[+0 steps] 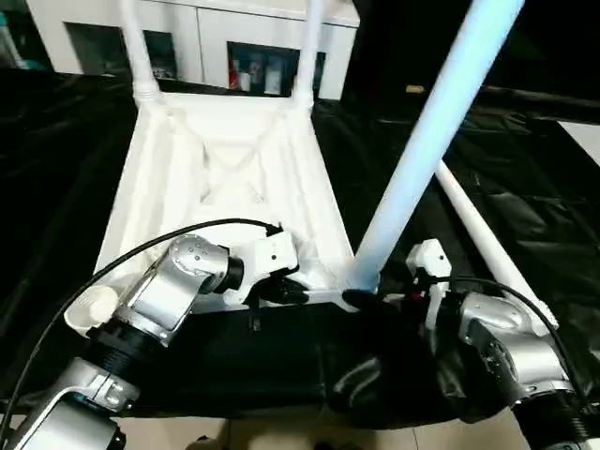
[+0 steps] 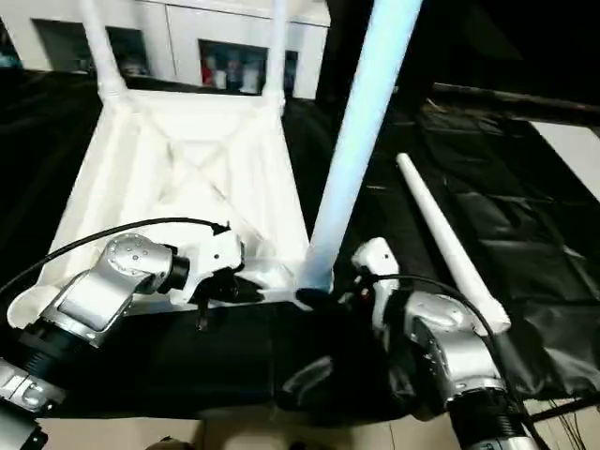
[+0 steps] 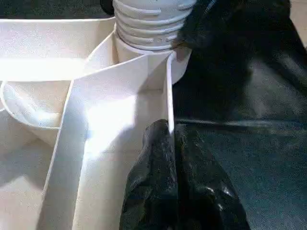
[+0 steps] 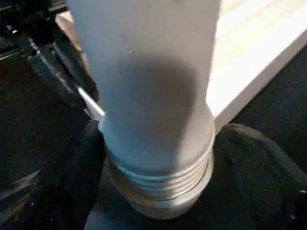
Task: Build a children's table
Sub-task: Rotate leg to tighten
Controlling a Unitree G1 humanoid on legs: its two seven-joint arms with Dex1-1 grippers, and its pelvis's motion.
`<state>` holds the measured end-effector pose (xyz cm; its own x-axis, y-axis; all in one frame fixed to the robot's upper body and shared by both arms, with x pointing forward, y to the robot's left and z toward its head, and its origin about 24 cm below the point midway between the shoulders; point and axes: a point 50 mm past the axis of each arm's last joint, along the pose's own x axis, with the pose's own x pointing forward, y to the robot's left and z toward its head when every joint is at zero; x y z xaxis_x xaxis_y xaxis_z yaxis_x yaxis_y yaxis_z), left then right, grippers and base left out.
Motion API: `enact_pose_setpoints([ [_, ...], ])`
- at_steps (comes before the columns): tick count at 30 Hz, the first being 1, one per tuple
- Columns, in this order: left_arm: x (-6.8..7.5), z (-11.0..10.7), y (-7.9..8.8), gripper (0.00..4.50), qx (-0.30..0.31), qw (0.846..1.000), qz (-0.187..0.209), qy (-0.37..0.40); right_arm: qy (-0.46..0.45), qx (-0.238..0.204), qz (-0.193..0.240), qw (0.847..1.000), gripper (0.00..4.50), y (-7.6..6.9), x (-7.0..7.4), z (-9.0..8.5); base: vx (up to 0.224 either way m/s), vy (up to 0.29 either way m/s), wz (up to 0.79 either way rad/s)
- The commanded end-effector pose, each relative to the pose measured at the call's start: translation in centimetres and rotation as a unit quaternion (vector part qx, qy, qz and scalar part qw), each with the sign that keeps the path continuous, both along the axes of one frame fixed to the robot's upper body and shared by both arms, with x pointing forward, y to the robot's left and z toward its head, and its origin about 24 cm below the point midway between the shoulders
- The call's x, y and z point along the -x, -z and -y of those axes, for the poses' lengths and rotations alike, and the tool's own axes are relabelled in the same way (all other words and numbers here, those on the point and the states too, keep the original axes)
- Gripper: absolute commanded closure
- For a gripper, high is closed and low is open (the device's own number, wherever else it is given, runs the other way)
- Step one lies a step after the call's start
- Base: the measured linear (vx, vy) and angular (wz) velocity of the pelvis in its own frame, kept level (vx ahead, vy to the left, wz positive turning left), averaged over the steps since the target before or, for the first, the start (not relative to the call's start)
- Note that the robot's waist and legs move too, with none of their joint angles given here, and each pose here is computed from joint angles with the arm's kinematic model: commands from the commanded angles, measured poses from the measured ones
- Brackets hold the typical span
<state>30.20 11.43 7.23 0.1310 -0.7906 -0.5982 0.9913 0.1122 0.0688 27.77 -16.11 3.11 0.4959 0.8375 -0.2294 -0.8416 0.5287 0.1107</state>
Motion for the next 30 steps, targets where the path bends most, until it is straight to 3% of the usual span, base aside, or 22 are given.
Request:
enact_pose_setpoints([
  [1,0.9,1.3,0.1,4.5,0.03,0.999,-0.013,0.041,-0.015,0.004,0.009,1.0,0.55,-0.3,0.1,-0.4,0.0,0.0,0.0],
  [10,0.7,1.3,0.0,4.5,0.02,0.998,-0.011,0.052,-0.019,-0.005,0.016,1.0,0.72,-0.5,-0.3,-1.0,0.0,0.0,0.0],
  [16,0.8,1.4,0.1,4.5,0.019,0.998,-0.016,0.058,-0.022,-0.006,0.018,1.0,1.18,-0.3,-0.3,-1.3,0.0,0.0,0.0],
  [17,0.7,1.4,0.1,4.5,0.018,0.998,-0.016,0.058,-0.023,-0.008,0.018,1.0,1.44,-0.3,-0.3,-1.3,0.0,0.0,0.0],
  [25,0.7,1.5,0.4,4.5,0.012,0.998,-0.018,0.06,-0.026,-0.007,0.016,0.999,1.69,0.3,0.1,-1.4,0.0,0.0,0.0],
  [30,0.4,1.5,0.8,4.5,0.012,0.999,-0.014,0.031,0.039,-0.013,0.006,0.999,1.71,1.1,-0.2,-1.2,0.0,0.0,0.0],
])
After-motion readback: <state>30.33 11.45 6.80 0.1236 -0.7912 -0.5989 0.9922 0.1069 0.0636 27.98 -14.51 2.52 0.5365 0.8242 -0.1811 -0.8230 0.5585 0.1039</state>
